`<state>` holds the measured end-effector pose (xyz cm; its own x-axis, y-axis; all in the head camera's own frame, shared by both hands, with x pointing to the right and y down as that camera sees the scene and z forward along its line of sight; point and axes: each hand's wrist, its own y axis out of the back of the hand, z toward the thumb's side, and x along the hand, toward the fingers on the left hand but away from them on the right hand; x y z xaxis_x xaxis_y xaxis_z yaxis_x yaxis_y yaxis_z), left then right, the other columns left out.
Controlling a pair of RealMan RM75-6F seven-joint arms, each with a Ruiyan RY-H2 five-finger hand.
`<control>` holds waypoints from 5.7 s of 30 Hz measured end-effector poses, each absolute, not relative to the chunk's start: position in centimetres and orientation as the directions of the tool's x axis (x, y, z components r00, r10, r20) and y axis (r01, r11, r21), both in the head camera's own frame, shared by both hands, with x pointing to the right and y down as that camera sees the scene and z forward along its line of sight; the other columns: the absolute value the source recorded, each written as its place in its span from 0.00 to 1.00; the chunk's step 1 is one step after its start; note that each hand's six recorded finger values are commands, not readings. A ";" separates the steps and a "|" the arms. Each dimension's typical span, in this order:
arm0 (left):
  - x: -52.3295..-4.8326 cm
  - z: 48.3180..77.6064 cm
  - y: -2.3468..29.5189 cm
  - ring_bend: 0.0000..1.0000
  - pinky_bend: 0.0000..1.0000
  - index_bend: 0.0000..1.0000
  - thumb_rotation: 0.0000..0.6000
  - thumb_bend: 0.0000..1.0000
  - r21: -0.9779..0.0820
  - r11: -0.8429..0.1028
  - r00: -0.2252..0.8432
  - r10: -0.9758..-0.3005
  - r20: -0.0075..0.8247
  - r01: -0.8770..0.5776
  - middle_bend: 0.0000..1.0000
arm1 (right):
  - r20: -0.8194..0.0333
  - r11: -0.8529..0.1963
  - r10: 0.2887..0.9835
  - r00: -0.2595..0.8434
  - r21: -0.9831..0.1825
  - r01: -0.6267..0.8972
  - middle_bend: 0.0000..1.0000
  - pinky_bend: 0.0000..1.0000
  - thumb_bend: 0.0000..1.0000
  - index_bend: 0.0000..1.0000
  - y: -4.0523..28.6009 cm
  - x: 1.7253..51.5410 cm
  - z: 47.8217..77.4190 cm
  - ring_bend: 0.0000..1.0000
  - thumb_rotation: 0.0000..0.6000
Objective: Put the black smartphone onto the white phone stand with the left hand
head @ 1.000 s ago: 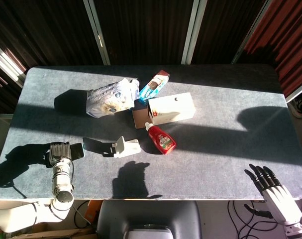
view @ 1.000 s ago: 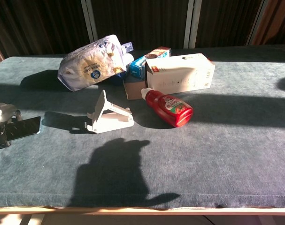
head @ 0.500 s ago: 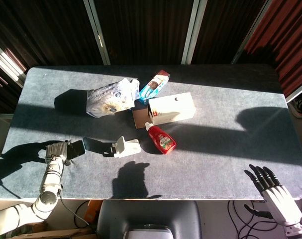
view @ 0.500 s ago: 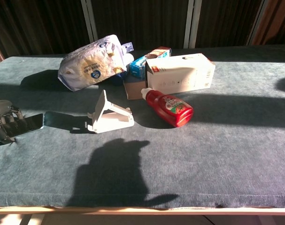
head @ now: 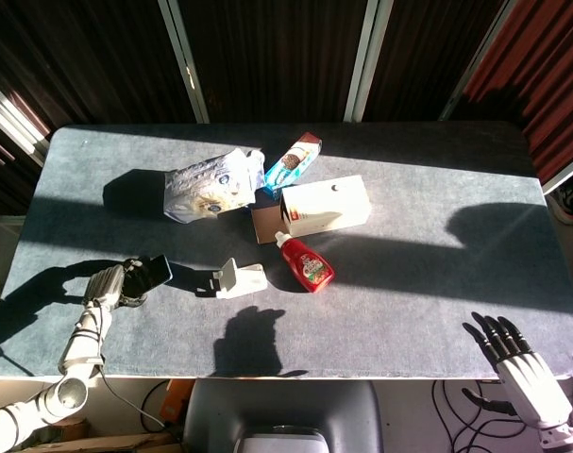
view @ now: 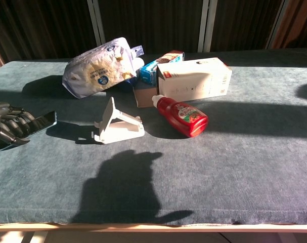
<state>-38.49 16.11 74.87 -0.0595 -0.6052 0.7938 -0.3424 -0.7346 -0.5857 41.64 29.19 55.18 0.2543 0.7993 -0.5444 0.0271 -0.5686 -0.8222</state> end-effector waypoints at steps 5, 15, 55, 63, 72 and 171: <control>-39.2 74.1 15.8 0.74 0.30 0.88 1.00 0.44 -0.601 -0.657 -0.027 -0.665 0.747 -0.456 1.00 | -0.547 -0.571 0.797 0.256 -0.820 0.024 0.00 0.00 0.32 0.00 29.3 41.6 55.3 0.00 1.00; -39.8 71.6 14.8 0.74 0.28 0.89 1.00 0.44 -0.557 -0.419 0.029 -0.816 0.578 -0.717 1.00 | -0.555 -0.578 0.790 0.259 -0.816 0.016 0.00 0.00 0.32 0.00 29.5 41.3 55.6 0.00 1.00; -23.2 71.9 17.2 0.70 0.23 0.89 1.00 0.44 -0.313 -0.336 0.201 -0.897 0.394 -0.888 1.00 | -0.582 -0.607 0.767 0.269 -0.795 0.011 0.00 0.00 0.32 0.00 29.6 41.2 56.1 0.00 1.00; -22.1 73.5 17.4 0.70 0.22 0.89 1.00 0.44 -0.316 -0.335 0.191 -0.892 0.410 -0.888 1.00 | -0.581 -0.608 0.767 0.271 -0.794 0.018 0.00 0.00 0.32 0.00 29.6 41.2 56.0 0.00 1.00; -20.6 73.9 17.2 0.70 0.22 0.89 1.00 0.44 -0.296 -0.312 0.186 -0.903 0.386 -0.903 1.00 | -0.583 -0.610 0.765 0.274 -0.792 0.018 0.00 0.00 0.32 0.00 29.7 41.2 56.0 0.00 1.00; -20.1 78.3 19.6 0.00 0.00 0.00 1.00 0.29 -0.149 -0.308 0.227 -0.886 0.405 -0.940 0.00 | -0.582 -0.611 0.765 0.275 -0.791 0.026 0.00 0.00 0.32 0.00 30.0 41.5 55.6 0.00 1.00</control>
